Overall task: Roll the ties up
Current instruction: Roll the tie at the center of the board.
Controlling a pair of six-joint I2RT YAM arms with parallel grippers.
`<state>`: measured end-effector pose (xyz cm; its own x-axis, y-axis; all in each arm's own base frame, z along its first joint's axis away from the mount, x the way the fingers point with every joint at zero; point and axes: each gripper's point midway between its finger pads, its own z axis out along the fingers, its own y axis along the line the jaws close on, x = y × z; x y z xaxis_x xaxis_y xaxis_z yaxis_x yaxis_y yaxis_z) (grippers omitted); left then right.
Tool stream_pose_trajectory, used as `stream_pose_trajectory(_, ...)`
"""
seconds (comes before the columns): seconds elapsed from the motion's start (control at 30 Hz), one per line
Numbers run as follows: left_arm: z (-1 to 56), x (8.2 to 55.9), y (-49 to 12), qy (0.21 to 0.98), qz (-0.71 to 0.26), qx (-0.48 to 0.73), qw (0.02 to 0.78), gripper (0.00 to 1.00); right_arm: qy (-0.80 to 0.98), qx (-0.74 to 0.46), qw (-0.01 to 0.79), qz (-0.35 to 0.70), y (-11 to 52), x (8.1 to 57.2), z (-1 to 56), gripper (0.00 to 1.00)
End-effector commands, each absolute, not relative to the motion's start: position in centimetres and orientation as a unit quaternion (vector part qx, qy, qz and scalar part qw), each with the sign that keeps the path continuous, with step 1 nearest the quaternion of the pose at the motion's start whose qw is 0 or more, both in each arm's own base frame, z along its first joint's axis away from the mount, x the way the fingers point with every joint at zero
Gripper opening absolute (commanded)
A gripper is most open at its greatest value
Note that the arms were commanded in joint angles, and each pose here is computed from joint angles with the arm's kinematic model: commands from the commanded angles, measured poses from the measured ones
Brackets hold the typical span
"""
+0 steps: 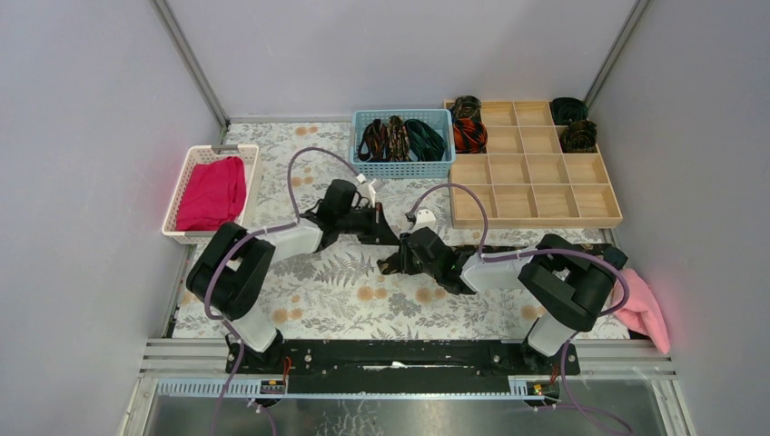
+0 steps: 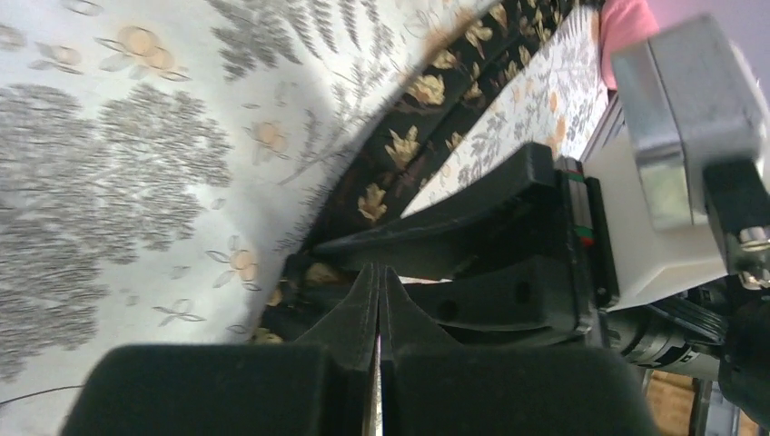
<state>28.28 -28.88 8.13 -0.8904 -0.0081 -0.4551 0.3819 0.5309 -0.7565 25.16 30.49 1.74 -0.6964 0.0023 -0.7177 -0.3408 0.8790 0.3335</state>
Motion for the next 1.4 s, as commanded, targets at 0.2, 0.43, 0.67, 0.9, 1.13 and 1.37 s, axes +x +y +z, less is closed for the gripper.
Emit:
stream_pose_trajectory(0.2,3.8,24.3,-28.5,0.895,-0.393,0.113,0.180,0.00,0.902,-0.089,0.382,0.181,28.8,25.7,1.4,0.34)
stream_pose_trajectory(0.43,2.6,24.1,-27.6,0.910,-0.362,0.107,0.170,0.00,0.899,-0.089,0.386,0.184,28.8,25.8,1.8,0.33)
stream_pose_trajectory(0.67,1.8,23.6,-27.6,0.921,-0.332,0.117,0.165,0.00,0.897,-0.095,0.389,0.186,29.1,26.0,2.0,0.34)
stream_pose_trajectory(0.9,0.2,23.3,-27.3,0.929,-0.316,0.116,0.152,0.00,0.885,-0.102,0.405,0.205,29.2,25.8,4.8,0.42)
stream_pose_trajectory(1.13,0.5,23.3,-27.4,0.930,-0.314,0.118,0.152,0.00,0.873,-0.103,0.419,0.229,28.2,24.6,7.7,0.50)
stream_pose_trajectory(1.37,3.5,24.2,-28.5,0.918,-0.333,0.126,0.175,0.00,0.884,-0.107,0.397,0.222,26.7,22.7,5.9,0.06)
